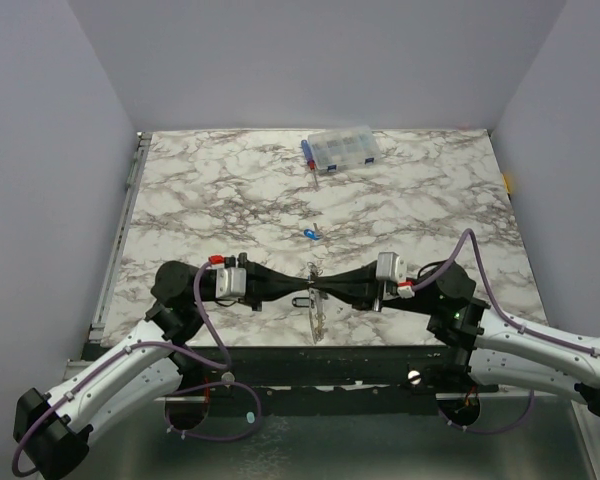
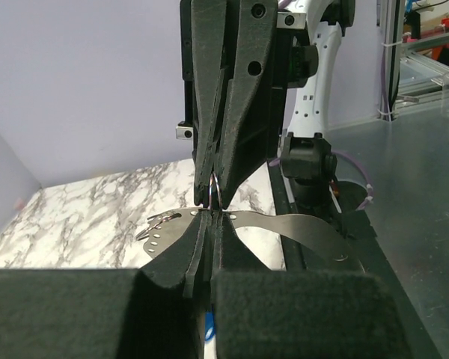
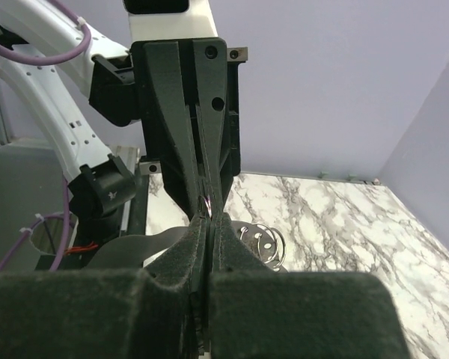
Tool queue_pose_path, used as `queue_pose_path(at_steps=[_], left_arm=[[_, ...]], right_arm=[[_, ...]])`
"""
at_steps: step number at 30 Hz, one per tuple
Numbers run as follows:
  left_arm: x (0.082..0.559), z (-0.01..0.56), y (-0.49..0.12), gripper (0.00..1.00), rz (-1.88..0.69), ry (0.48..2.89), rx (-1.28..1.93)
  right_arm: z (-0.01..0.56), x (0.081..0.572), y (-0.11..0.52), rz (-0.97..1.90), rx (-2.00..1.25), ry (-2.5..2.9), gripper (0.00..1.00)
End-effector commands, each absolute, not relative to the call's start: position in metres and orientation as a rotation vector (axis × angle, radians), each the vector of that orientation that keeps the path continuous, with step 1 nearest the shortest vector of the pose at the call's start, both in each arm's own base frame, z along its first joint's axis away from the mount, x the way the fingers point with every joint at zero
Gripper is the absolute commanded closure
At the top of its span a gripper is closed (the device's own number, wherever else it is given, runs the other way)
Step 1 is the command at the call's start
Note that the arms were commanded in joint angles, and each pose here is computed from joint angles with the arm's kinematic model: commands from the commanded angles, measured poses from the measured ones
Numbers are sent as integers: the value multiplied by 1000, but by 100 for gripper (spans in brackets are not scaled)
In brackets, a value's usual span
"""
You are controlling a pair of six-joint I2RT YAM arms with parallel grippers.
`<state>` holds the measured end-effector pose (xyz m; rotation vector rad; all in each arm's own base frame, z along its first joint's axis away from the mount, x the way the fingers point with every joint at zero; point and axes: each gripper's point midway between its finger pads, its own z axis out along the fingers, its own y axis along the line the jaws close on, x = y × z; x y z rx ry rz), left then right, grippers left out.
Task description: Put the keys on the keyring
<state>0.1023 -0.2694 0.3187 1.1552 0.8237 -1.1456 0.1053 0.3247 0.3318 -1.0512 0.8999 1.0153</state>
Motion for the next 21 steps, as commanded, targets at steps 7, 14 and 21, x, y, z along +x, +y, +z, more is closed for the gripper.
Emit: queue_pose_path(at_steps=[7, 14, 21], left_arm=[[88, 315, -278, 100, -1269, 830, 1229], [91, 309, -281, 100, -1281, 866, 1229], [95, 307, -282, 100, -1273, 884, 1227]], right_arm=[[306, 99, 324, 965, -1252, 1015, 99], [288, 99, 326, 928, -1385, 1104, 99], [270, 102, 328, 888, -1488, 1185, 99]])
